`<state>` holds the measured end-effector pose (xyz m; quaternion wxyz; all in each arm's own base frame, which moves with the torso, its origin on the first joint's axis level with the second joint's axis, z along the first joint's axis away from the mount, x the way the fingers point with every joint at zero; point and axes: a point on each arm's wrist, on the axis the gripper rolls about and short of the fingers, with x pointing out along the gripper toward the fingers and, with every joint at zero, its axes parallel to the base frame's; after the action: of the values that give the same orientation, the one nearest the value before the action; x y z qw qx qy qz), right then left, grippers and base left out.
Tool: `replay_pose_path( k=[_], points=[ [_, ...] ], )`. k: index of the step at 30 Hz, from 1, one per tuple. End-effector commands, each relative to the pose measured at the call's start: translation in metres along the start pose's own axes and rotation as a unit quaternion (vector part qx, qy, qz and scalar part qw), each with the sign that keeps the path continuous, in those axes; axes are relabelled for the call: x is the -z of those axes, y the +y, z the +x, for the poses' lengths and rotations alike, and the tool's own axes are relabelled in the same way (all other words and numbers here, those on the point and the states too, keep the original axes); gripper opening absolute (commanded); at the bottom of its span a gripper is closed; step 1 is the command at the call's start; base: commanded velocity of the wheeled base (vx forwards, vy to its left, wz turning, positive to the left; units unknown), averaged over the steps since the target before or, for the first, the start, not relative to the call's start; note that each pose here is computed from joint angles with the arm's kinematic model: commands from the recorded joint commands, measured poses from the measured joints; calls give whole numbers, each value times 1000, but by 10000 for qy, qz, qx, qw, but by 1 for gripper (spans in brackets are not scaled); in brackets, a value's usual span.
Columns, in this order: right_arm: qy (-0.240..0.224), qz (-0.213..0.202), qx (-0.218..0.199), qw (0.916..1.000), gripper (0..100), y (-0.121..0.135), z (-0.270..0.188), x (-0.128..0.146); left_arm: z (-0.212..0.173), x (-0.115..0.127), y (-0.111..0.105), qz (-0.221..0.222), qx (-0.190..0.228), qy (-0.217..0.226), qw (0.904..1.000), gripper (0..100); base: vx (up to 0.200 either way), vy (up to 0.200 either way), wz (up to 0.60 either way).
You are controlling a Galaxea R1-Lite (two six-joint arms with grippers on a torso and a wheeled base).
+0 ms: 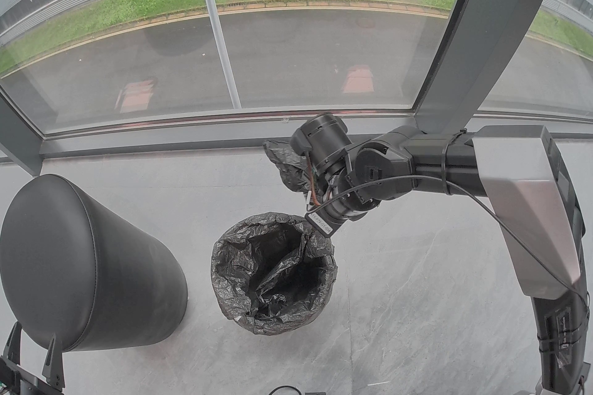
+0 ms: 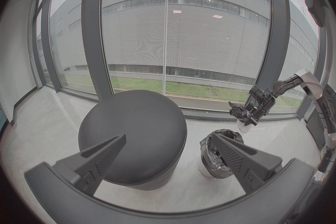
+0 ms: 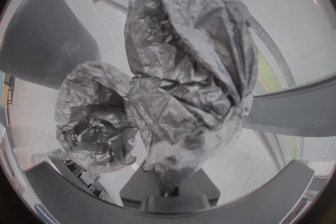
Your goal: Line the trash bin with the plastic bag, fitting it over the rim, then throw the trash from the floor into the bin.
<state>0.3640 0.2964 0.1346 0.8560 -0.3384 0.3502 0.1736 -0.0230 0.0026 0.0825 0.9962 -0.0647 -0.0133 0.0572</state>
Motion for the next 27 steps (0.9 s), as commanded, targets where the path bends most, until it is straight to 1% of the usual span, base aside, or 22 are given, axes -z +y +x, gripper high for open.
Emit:
replay_pose_path(
  k=[1,2,3,4,10,11,14,23,27],
  points=[
    [-465,-349,-158,9982,0,33,-45,-16,-1,1,0,-9,5,-65,10000,100,0,0,0],
    [-494,-406,-201,9978,0,40,-47,-17,-1,2,0,-8,4,-57,10000,100,0,0,0],
    [-494,-406,-201,9978,0,40,-47,-17,-1,2,0,-8,4,-57,10000,100,0,0,0],
    [-525,-534,-291,9968,0,54,-51,-18,-1,1,0,-9,5,-65,10000,100,0,0,0],
    [-517,-837,-484,9940,0,88,-51,-16,-1,2,0,-8,4,-57,10000,100,0,0,0],
    [-510,-841,-485,9940,0,88,-50,-16,-1,1,0,-17,5,-65,10000,100,0,0,0],
    [-384,-989,-550,9928,0,105,-40,-11,-1,2,0,-16,4,-57,10000,100,0,0,0],
    [-135,-1323,-697,9887,0,140,-18,1,-1,2,0,-16,4,-57,10000,100,0,0,0],
    [-83,-1367,-711,9880,0,146,-13,4,-1,2,0,-16,4,-57,10000,100,0,0,0]
  ],
)
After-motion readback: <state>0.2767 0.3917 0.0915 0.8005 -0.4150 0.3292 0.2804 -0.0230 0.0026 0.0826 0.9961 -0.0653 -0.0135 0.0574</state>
